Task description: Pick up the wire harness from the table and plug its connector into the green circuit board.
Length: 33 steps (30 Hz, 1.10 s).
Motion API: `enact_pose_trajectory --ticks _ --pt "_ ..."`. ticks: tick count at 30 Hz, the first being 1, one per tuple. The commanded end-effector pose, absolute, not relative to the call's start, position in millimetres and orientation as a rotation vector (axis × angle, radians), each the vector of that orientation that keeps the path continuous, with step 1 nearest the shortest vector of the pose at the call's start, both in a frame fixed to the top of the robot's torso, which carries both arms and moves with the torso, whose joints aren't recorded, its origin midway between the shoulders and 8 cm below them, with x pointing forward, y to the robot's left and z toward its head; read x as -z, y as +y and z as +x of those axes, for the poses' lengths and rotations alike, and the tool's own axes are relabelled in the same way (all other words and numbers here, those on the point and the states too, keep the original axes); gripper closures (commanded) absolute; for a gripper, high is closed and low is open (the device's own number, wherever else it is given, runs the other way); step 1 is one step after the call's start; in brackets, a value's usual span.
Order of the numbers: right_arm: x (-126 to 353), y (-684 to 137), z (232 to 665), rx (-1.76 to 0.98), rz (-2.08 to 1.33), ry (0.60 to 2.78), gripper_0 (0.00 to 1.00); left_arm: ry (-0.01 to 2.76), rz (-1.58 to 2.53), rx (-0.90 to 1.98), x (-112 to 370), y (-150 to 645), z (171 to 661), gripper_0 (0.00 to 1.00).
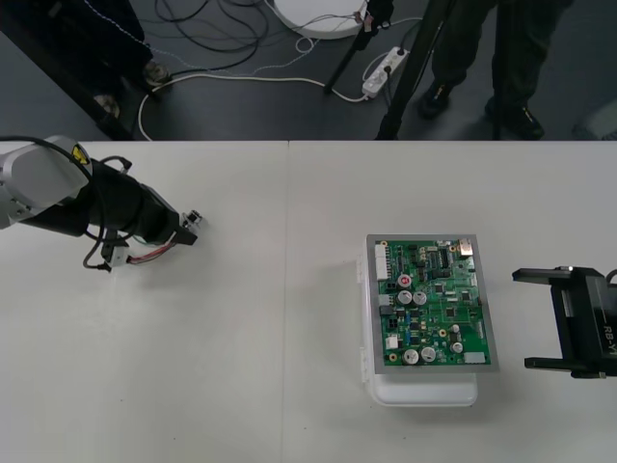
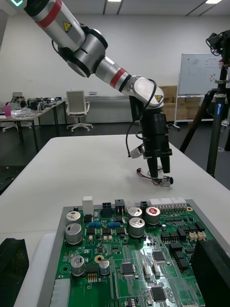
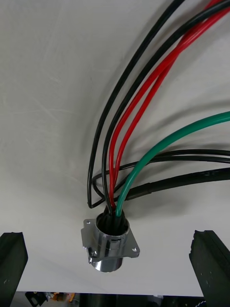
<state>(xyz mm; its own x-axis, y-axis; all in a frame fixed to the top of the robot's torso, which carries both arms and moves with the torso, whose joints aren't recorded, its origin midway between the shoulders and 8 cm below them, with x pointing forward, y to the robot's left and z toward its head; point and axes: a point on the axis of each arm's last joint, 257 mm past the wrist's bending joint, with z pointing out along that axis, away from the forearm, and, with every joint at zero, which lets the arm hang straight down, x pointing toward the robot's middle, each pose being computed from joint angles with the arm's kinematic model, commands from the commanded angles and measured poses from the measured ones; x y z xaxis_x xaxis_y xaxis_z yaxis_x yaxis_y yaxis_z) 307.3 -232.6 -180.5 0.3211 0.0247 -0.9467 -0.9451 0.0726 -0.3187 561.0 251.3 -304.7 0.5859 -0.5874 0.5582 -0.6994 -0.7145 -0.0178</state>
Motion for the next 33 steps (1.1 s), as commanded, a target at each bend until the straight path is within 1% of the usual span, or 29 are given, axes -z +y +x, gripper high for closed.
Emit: enact_pose_trajectory --ticks 1,17,33 --pt "182 -236 292 -0.937 -1.315 0.948 0.0 -1.247 2.535 -0.937 285 227 586 0.0" --pt "185 -237 289 -0.931 -1.333 0.946 0.0 -1.291 2.5 -0.995 285 212 594 0.0" --pt "184 -238 291 -0.928 -1.324 0.95 0.0 -1.298 2.507 -1.0 291 213 596 0.0"
